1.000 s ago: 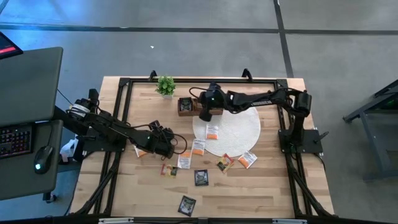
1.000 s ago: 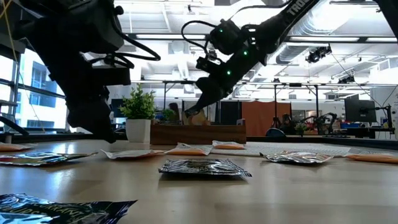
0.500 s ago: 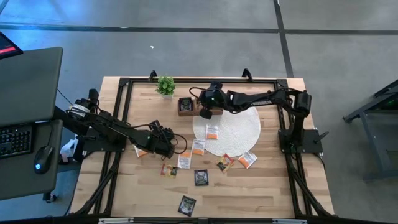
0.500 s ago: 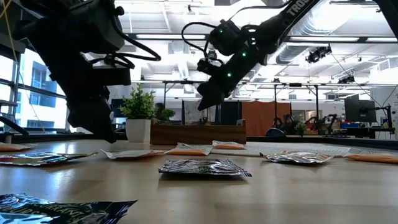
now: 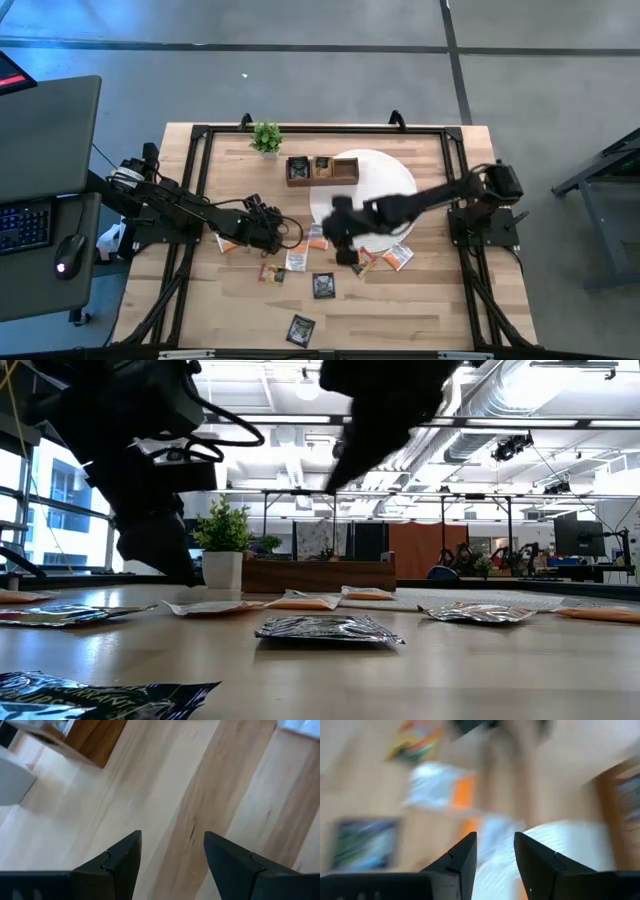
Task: Pick & Place Tea
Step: Put the orange tea bag into the middle section of the wooden organizer
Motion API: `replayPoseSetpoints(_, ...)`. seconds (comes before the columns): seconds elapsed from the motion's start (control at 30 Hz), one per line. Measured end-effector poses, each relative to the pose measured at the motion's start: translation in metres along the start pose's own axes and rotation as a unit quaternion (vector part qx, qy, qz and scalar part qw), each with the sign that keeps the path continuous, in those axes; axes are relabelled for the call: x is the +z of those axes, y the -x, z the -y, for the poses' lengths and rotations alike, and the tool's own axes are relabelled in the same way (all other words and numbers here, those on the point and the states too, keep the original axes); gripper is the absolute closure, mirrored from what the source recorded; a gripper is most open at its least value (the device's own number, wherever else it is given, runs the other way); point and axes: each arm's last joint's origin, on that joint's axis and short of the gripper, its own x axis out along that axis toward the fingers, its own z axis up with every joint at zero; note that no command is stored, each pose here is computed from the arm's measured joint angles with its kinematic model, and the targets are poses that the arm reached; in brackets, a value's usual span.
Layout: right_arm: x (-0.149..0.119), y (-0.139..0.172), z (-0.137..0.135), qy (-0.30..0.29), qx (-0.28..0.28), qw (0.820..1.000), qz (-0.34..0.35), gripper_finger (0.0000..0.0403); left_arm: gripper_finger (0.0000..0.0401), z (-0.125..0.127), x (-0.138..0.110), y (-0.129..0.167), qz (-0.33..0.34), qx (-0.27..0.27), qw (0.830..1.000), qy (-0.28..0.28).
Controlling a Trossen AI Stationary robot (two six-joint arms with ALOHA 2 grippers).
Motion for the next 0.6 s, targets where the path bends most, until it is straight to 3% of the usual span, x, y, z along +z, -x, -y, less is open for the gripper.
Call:
replayPoseSetpoints(0.13, -0.017, 0.0, -0.035, 0.051, 0.054, 0.995, -0.068, 0.0246, 0.019, 0.002, 0.003, 0.0, 0.014, -0.009, 1.0, -0.001)
replayPoseSetpoints(0.23, -0.02, 0.003, -0.047, 0.093, 0.071, 0.99, -0.073, 0.022, 0.019, 0.003, 0.005, 0.0, 0.023, -0.016, 1.0, 0.009)
replayPoseSetpoints(0.4, -0.031, 0.0, -0.046, 0.112, 0.116, 0.982, -0.099, 0.0189, 0.019, 0.007, 0.011, 0.001, 0.039, -0.044, 0.997, 0.041)
replayPoseSetpoints(0.6, -0.06, -0.015, -0.035, 0.143, 0.124, 0.974, -0.126, 0.0182, 0.019, 0.01, 0.016, 0.002, 0.06, -0.063, 0.995, 0.055)
